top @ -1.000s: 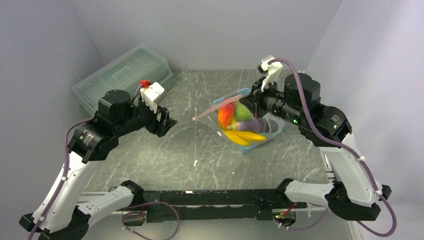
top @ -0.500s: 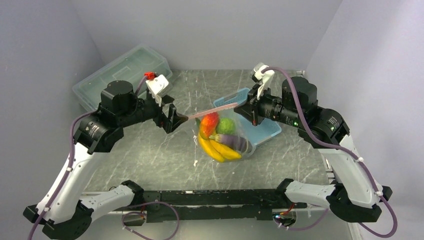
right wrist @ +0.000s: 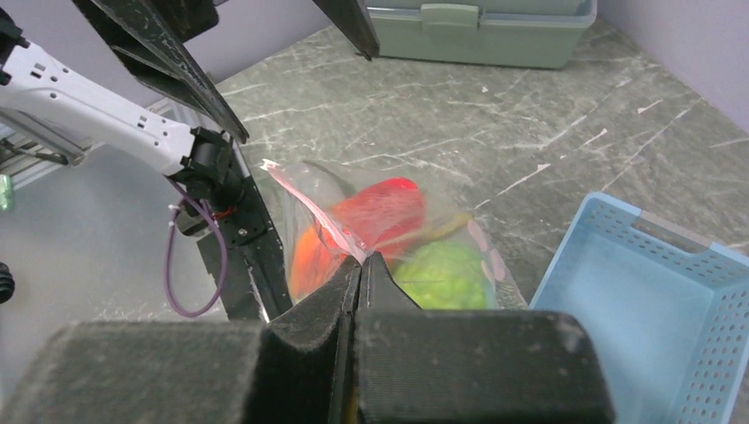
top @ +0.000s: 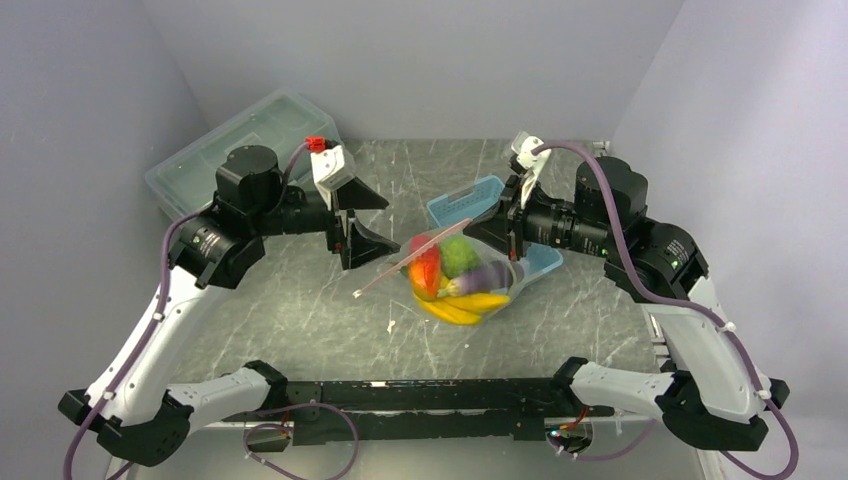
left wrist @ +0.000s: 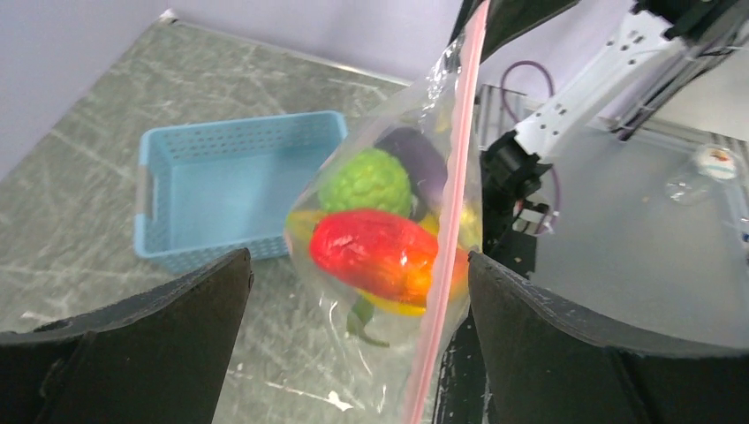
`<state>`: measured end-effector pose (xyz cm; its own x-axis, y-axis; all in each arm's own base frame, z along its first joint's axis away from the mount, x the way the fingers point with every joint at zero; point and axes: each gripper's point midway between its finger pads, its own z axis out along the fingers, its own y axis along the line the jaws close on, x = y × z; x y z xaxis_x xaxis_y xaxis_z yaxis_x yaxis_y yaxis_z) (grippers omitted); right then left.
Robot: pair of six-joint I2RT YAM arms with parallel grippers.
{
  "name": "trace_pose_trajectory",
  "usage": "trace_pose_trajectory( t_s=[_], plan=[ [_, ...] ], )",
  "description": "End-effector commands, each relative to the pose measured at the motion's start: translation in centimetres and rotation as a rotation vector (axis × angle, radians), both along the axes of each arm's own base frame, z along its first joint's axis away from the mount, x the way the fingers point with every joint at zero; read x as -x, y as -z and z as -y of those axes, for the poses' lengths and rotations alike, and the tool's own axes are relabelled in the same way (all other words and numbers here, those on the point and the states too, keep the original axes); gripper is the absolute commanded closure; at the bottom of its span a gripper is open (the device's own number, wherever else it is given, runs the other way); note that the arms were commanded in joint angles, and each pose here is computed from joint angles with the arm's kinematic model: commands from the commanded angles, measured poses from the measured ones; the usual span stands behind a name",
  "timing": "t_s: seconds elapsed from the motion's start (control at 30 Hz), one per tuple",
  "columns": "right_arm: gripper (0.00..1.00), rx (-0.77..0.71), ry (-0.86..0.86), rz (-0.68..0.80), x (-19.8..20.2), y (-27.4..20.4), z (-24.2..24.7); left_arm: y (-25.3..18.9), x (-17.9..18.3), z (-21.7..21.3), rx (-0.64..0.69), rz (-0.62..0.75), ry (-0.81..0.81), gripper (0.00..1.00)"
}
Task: Place the food in the zip-top bag and seal the zipper
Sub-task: Zip the zipper food storage bag at the center of the board, then place the zipper food storage bag at the center of the board.
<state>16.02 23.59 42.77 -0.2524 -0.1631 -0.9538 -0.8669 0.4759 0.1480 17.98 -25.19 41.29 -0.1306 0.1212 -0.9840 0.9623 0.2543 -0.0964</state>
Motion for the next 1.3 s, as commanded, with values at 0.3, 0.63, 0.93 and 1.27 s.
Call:
trace_pose_trajectory(
  t_s=[0.3,0.63,0.93,1.27],
  plan=[
    [1.00,-0.159,-0.058,0.092,0.5,-4.8,-1.3,-1.0,3.1,1.9,0.102,-0.076,0.253,0.04],
    [1.00,-0.197,-0.080,0.082,0.2,-6.4,-2.3,2.1,2.3,2.4,0.042,-0.148,0.265,0.13],
    [1.00,-0.204,-0.094,0.076,0.2,-6.6,-2.7,3.1,1.7,2.5,0.023,-0.151,0.249,0.22],
    [1.00,-0.191,-0.082,0.062,-0.3,-5.9,-2.9,3.4,1.5,2.5,0.002,-0.165,0.236,0.73]
  ],
)
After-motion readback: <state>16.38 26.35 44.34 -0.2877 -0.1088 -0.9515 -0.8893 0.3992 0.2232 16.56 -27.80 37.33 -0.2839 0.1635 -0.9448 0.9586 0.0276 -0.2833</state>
